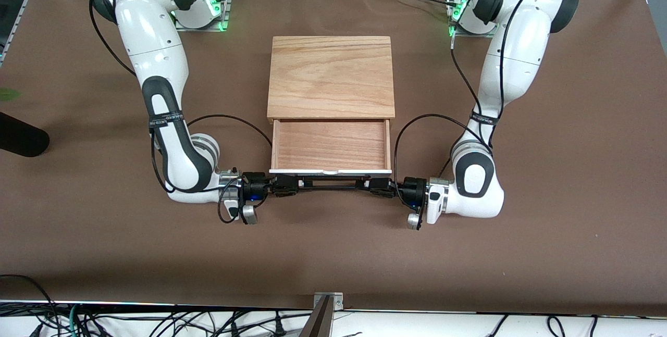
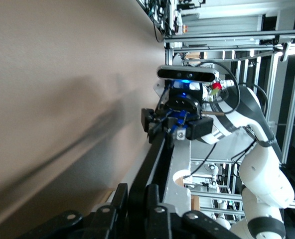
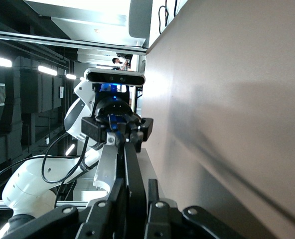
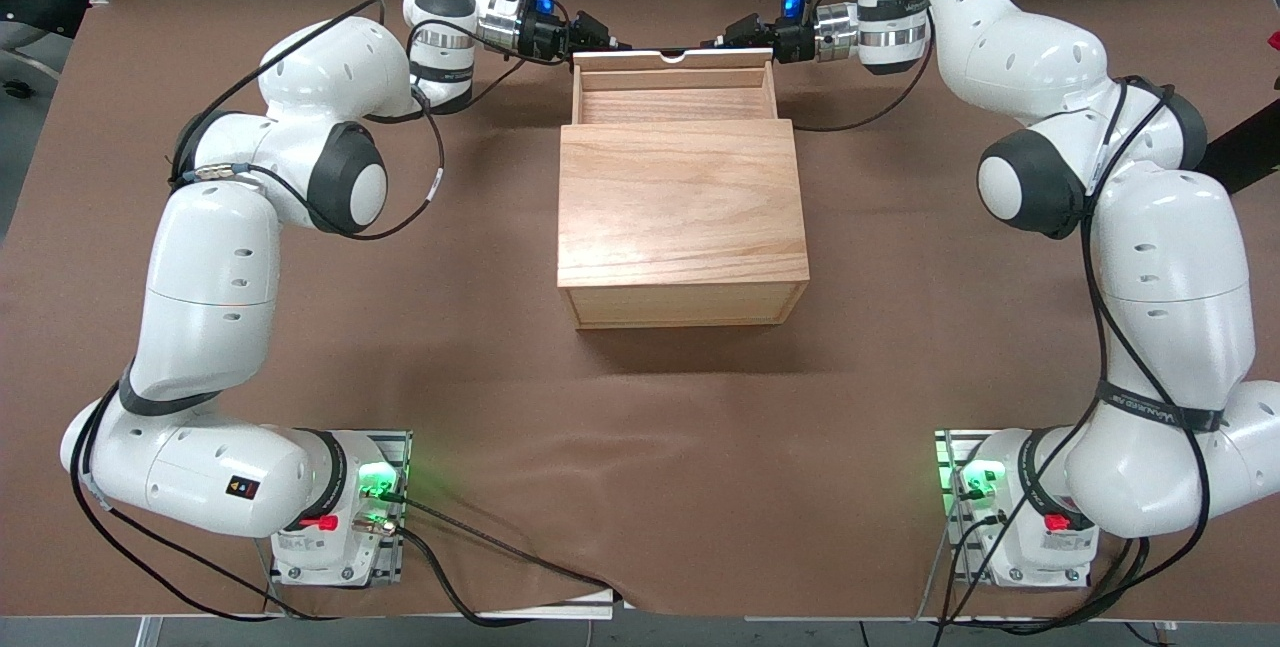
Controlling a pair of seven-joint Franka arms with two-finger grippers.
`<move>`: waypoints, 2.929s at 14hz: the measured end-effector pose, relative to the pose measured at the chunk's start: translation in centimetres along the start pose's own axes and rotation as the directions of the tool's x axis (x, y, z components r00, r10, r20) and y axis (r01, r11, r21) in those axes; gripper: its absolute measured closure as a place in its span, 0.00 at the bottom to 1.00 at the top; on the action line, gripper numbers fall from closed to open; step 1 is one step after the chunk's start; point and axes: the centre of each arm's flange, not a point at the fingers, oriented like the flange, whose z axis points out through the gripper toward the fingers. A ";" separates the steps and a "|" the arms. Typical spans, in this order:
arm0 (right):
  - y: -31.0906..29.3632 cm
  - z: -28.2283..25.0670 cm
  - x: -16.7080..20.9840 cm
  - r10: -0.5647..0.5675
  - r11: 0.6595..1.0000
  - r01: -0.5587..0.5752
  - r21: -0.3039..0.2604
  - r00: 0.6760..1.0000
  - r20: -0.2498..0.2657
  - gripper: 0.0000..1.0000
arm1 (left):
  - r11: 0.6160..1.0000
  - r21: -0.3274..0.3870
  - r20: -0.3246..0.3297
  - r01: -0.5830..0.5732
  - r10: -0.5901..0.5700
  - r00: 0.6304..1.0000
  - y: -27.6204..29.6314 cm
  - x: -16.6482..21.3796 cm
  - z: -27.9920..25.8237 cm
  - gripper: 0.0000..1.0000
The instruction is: Pull top drawer with both arms simultaneously
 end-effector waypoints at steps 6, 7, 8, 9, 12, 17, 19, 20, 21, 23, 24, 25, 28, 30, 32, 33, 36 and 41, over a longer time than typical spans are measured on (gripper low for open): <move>-0.3 -0.2 0.2 -0.009 1.000 0.009 -0.004 1.000 0.006 0.18 | 0.999 0.041 -0.048 0.015 -0.014 0.999 -0.9 0.9 -1.4 0.12; -0.3 -0.3 0.2 -0.016 1.000 0.016 -0.017 1.000 0.018 0.06 | 0.999 0.041 -0.048 0.016 -0.014 0.999 -0.9 0.9 -1.3 0.03; -0.4 -0.5 0.3 -0.029 0.999 0.030 -0.038 0.999 0.036 0.00 | 0.999 0.042 -0.048 0.016 -0.014 0.999 -0.9 0.9 -1.3 0.00; -0.7 -1.1 0.5 -0.044 0.997 0.048 -0.064 0.998 0.055 0.00 | 0.999 0.042 -0.049 0.016 -0.014 0.999 -0.9 0.9 -1.3 0.00; -2.5 -4.4 1.5 -0.075 0.983 0.091 -0.159 0.991 0.108 0.00 | 0.999 0.040 -0.050 0.025 -0.023 0.998 -0.7 1.0 -1.3 0.00; -4.8 -17.2 2.3 -0.006 0.939 0.089 -0.333 0.971 0.241 0.00 | 0.992 0.104 -0.040 0.066 -0.062 0.997 0.1 1.7 -2.6 0.00; -7.0 -21.6 2.4 0.056 0.879 0.075 -0.471 0.965 0.257 0.00 | 0.984 0.175 -0.002 0.042 -0.042 0.999 1.3 1.9 -4.0 0.00; -8.9 -22.7 2.4 0.083 0.838 0.077 -0.540 0.960 0.266 0.00 | 0.977 0.209 0.024 0.029 -0.035 0.999 1.9 1.8 -4.9 0.00; -11.1 -23.3 2.4 0.111 0.790 0.084 -0.607 0.954 0.277 0.00 | 0.968 0.249 0.048 0.017 -0.030 0.998 2.4 1.8 -6.3 0.00; -16.0 -23.8 1.6 0.207 0.666 0.073 -0.742 0.938 0.277 0.00 | 0.943 0.332 0.096 -0.006 -0.028 0.995 3.2 1.6 -10.0 0.00; -18.4 -24.0 1.0 0.251 0.594 0.065 -0.802 0.932 0.262 0.00 | 0.928 0.372 0.120 -0.016 -0.031 0.992 3.7 1.5 -11.9 0.00; -20.9 -24.1 0.3 0.289 0.516 0.067 -0.854 0.925 0.248 0.00 | 0.909 0.416 0.142 -0.030 -0.032 0.989 4.4 1.4 -13.9 0.00; -28.3 -24.9 -1.6 0.322 0.278 0.095 -0.956 0.928 0.186 0.00 | 0.814 0.571 0.187 -0.106 -0.003 0.982 8.1 1.2 -19.8 0.00; -32.0 -26.2 -2.8 0.308 0.222 0.101 -0.970 0.936 0.168 0.00 | 0.721 0.674 0.218 -0.159 0.011 0.976 11.3 0.7 -23.3 0.00; -34.2 -28.2 -3.8 0.317 0.196 0.076 -0.978 0.939 0.136 0.00 | 0.604 0.769 0.247 -0.208 0.020 0.969 15.6 -0.1 -26.3 0.00; -35.1 -29.5 -4.2 0.305 0.180 0.059 -0.982 0.946 0.113 0.00 | 0.546 0.806 0.257 -0.230 0.027 0.966 18.0 -0.5 -27.6 0.00; -36.1 -33.4 -6.3 0.263 0.181 0.009 -0.983 0.963 0.057 0.00 | 0.391 0.881 0.265 -0.267 0.060 0.962 25.5 -2.4 -31.3 0.00; -35.3 -34.2 -11.6 0.239 0.179 -0.083 -0.980 0.970 -0.038 0.00 | 0.225 0.935 0.276 -0.276 0.033 0.961 32.4 -6.5 -35.1 0.00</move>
